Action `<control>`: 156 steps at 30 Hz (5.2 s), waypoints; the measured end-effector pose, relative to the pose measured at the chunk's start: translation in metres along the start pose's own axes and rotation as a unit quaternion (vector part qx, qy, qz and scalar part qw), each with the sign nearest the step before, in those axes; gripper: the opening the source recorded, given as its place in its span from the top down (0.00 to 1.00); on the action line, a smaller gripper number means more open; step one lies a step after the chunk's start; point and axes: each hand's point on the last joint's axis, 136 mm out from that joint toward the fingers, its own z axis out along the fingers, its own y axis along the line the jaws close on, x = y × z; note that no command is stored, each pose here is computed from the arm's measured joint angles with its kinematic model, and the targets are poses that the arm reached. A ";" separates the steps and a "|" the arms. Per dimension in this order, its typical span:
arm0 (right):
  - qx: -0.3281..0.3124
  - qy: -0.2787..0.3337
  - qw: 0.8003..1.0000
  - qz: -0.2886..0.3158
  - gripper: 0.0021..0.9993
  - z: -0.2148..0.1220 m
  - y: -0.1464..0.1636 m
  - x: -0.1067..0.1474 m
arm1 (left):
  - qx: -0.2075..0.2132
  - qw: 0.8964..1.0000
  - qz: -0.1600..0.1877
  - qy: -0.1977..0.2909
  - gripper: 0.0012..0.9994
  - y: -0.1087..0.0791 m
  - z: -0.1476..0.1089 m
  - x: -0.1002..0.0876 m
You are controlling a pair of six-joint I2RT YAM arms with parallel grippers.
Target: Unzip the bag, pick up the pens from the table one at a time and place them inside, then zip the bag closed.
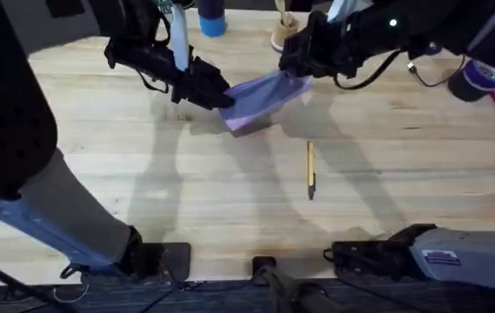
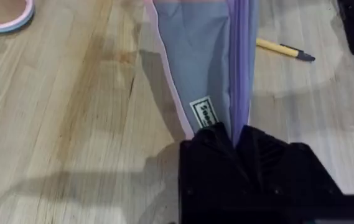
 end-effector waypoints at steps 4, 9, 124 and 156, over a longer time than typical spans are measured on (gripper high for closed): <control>-0.002 -0.004 1.000 -0.004 0.97 -0.003 0.001 -0.001 | 0.001 1.000 0.000 -0.002 0.96 0.000 0.000 -0.001; -0.007 -0.011 1.000 -0.005 0.97 -0.008 0.003 -0.003 | 0.001 1.000 0.000 -0.006 0.96 0.000 0.000 -0.002; 0.048 0.029 0.998 -0.007 0.97 0.002 -0.017 0.019 | -0.020 0.998 0.000 0.064 0.96 0.008 -0.005 0.021; -0.020 -0.107 0.992 0.063 0.97 -0.074 -0.043 -0.052 | 0.016 0.999 0.022 -0.043 0.96 -0.004 0.005 -0.025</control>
